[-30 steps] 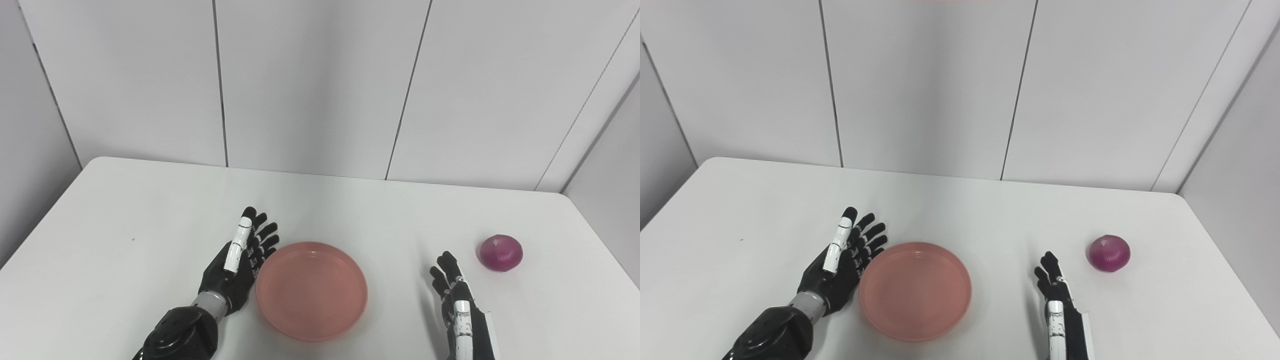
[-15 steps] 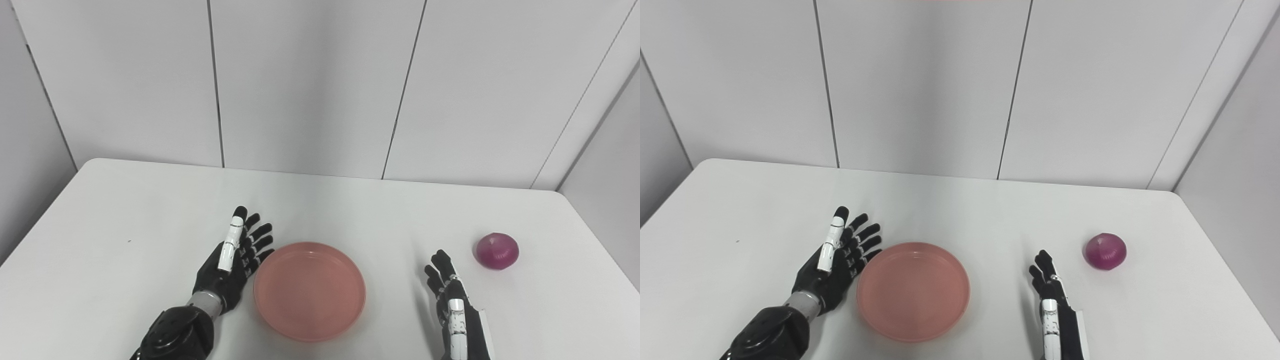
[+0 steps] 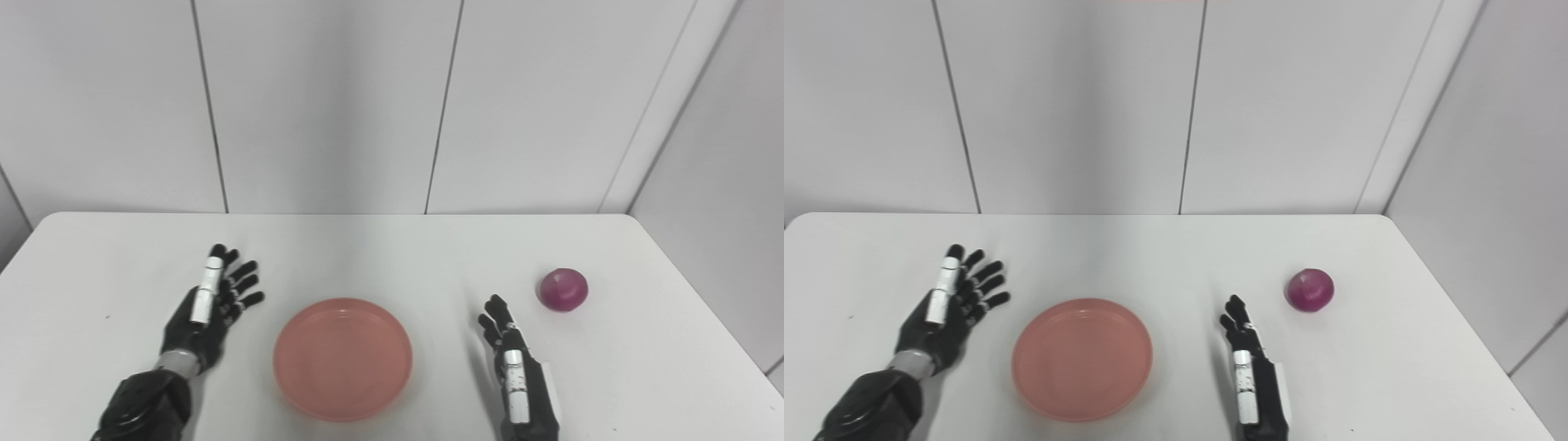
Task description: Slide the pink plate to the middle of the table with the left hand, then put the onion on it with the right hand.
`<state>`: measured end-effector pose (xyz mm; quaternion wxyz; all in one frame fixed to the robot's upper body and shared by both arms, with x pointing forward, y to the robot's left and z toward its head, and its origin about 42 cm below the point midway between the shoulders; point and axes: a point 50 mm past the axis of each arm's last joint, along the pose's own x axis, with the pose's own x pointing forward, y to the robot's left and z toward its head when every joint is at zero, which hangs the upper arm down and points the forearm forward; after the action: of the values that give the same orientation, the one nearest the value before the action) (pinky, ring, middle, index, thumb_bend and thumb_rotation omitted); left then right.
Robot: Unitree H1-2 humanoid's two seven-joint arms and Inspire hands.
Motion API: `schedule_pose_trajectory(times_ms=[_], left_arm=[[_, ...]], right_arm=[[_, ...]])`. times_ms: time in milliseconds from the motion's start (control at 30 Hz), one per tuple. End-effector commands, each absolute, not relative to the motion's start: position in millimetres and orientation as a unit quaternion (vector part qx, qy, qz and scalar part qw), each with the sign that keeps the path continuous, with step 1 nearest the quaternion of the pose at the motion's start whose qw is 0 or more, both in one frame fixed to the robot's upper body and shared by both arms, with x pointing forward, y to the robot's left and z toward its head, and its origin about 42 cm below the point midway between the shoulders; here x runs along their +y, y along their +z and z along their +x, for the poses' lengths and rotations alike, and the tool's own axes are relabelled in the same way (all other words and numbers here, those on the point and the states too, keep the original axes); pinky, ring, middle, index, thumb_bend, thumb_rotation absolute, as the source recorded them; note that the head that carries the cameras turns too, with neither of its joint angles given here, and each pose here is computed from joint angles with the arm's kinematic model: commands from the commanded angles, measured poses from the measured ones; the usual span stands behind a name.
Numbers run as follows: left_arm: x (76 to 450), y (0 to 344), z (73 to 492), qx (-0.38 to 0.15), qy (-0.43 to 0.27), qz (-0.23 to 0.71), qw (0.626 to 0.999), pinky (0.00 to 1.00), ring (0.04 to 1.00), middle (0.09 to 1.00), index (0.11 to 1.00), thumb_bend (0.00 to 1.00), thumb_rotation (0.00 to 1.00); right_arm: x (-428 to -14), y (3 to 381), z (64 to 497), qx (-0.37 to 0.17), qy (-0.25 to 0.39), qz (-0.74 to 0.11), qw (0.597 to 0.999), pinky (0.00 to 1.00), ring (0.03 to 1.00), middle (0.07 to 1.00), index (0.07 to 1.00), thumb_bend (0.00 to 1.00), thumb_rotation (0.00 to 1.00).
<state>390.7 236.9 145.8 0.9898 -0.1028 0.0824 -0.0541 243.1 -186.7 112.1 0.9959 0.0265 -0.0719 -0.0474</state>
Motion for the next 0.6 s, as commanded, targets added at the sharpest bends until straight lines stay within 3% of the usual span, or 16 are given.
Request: schedule_pose_trajectory(times_ms=[0, 333, 467, 567], left_arm=[[238.3, 163.2, 402.6, 0.046, -0.061, -0.094, 0.993, 0.98, 0.91, 0.898, 0.947, 0.7, 0.9], [243.2, 155.4, 404.9, 0.061, -0.06, -0.108, 0.99, 0.91, 0.875, 0.875, 0.922, 0.69, 0.88], [242.8, 151.5, 404.3, 0.066, -0.064, -0.115, 0.989, 0.91, 0.877, 0.877, 0.919, 0.69, 0.86], [244.1, 149.2, 404.9, 0.068, -0.066, -0.114, 0.989, 0.9, 0.871, 0.873, 0.909, 0.71, 0.86]], right_arm=[[-163.2, 88.7, 232.6, -0.017, -0.051, 0.056, 0.997, 0.96, 0.922, 0.933, 0.936, 0.74, 1.0], [-163.0, 107.7, 235.2, -0.039, -0.066, 0.091, 0.993, 0.96, 0.922, 0.947, 0.953, 0.74, 1.0], [-171.8, 127.4, 239.2, -0.055, -0.077, 0.084, 0.992, 0.94, 0.908, 0.936, 0.942, 0.79, 1.0], [-184.0, 145.8, 244.7, -0.065, -0.085, 0.088, 0.99, 0.9, 0.91, 0.942, 0.95, 0.83, 0.94]])
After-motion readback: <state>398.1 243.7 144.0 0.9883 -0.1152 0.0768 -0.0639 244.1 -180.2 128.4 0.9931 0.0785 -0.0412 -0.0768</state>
